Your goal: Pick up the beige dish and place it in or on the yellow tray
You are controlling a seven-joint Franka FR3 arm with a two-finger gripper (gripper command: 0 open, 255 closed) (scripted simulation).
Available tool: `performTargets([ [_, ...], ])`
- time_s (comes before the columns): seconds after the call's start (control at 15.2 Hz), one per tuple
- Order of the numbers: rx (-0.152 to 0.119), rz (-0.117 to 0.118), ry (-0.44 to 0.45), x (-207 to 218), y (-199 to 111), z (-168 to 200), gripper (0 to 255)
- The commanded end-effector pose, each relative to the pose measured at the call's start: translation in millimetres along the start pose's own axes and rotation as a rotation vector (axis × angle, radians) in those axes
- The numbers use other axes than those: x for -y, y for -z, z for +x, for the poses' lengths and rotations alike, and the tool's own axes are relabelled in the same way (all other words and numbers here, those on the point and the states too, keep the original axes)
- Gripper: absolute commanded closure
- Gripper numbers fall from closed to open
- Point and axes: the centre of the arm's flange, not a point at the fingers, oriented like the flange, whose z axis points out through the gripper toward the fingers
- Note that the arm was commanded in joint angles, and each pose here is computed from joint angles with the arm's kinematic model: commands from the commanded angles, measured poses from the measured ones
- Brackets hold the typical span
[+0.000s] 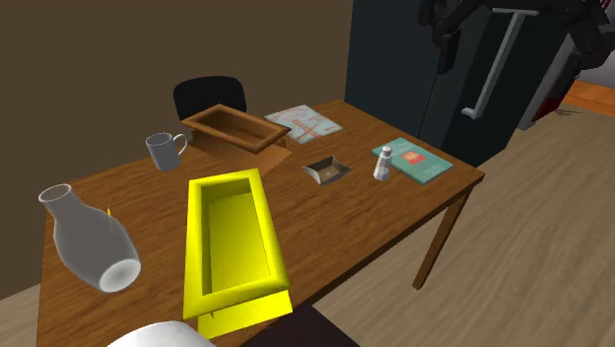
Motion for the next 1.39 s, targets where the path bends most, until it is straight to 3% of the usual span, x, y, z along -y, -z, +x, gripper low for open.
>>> performTargets([
  [0.0, 0.0, 0.0, 0.0, 0, 0, 0, 0],
  [1.32, 0.007, -0.097, -0.024, 218, -163, 50, 0],
])
